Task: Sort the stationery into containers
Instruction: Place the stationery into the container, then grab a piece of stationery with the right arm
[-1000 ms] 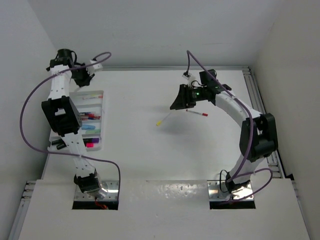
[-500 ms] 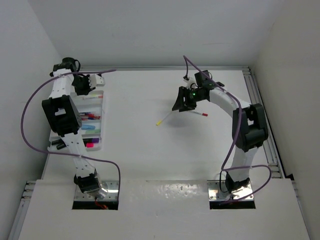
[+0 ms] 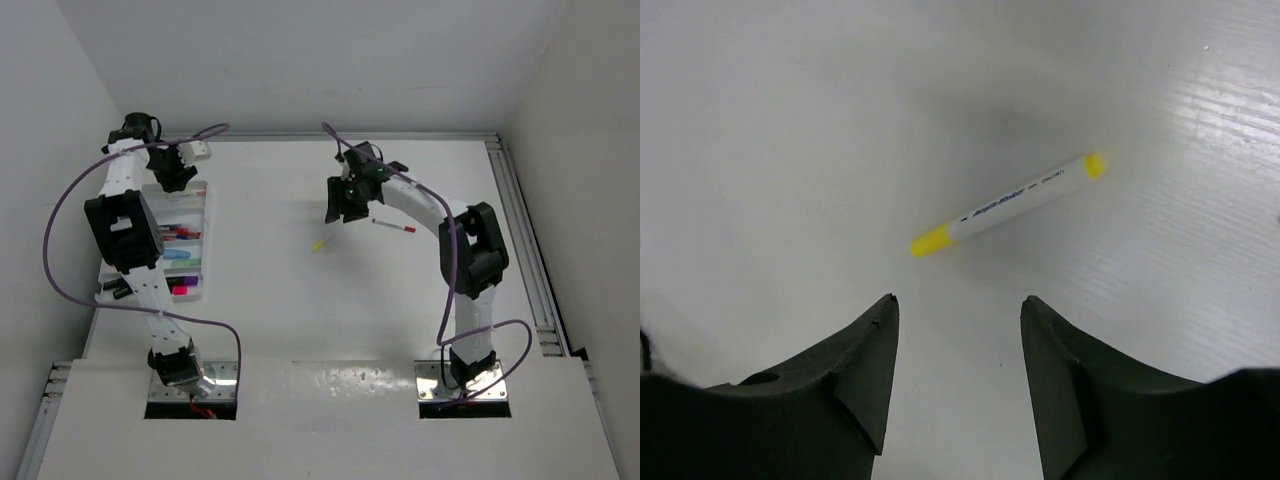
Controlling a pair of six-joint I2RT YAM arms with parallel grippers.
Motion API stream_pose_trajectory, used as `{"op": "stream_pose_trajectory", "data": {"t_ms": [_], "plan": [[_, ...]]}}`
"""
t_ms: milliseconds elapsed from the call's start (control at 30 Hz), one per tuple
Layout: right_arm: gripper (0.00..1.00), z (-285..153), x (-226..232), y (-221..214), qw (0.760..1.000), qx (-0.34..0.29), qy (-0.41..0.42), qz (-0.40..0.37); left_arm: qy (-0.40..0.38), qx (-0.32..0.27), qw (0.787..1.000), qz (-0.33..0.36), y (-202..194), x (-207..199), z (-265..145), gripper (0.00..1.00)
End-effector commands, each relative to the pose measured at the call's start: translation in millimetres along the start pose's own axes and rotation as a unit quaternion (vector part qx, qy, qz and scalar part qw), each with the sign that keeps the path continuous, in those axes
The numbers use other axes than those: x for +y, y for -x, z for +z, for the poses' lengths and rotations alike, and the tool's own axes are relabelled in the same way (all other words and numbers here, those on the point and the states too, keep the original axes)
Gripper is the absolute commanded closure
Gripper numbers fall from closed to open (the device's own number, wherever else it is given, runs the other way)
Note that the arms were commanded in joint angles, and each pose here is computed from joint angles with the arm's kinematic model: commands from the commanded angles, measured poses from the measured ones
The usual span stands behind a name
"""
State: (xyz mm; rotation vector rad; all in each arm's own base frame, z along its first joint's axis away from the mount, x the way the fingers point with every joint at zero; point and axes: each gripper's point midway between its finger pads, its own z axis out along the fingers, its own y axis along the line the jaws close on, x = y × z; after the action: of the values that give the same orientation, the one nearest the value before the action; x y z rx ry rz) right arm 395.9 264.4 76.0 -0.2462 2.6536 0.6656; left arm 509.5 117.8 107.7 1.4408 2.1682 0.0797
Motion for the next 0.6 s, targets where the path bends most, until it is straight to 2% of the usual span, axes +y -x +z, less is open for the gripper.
{"op": "stream_pose_trajectory", "data": {"t_ms": [0,33,67,133,267,367,567], "plan": [[0.49,-1,-20,10,0.993,-0.033,-0.116,0.000,0.066,-0.115,0.990,-0.052,60,19,-67,0.42],[0.48,1,-18,4,0.990,-0.034,-0.139,0.019,0.072,-0.133,0.986,-0.065,63,19,-71,0.42],[0.48,4,-26,2,0.984,-0.040,-0.172,0.027,0.082,-0.173,0.978,-0.080,82,17,-94,0.41],[0.48,6,-22,-6,0.979,-0.042,-0.194,0.056,0.111,-0.212,0.967,-0.092,93,22,-114,0.41],[0.43,13,-16,-12,0.970,-0.054,-0.217,0.095,0.111,-0.291,0.941,-0.135,116,-12,-146,0.40],[0.34,21,-9,-12,0.967,-0.052,-0.223,0.113,0.119,-0.321,0.929,-0.140,126,-27,-164,0.40],[0.34,40,-7,-16,0.964,-0.043,-0.232,0.120,0.109,-0.359,0.914,-0.154,140,-48,-185,0.40]]}}
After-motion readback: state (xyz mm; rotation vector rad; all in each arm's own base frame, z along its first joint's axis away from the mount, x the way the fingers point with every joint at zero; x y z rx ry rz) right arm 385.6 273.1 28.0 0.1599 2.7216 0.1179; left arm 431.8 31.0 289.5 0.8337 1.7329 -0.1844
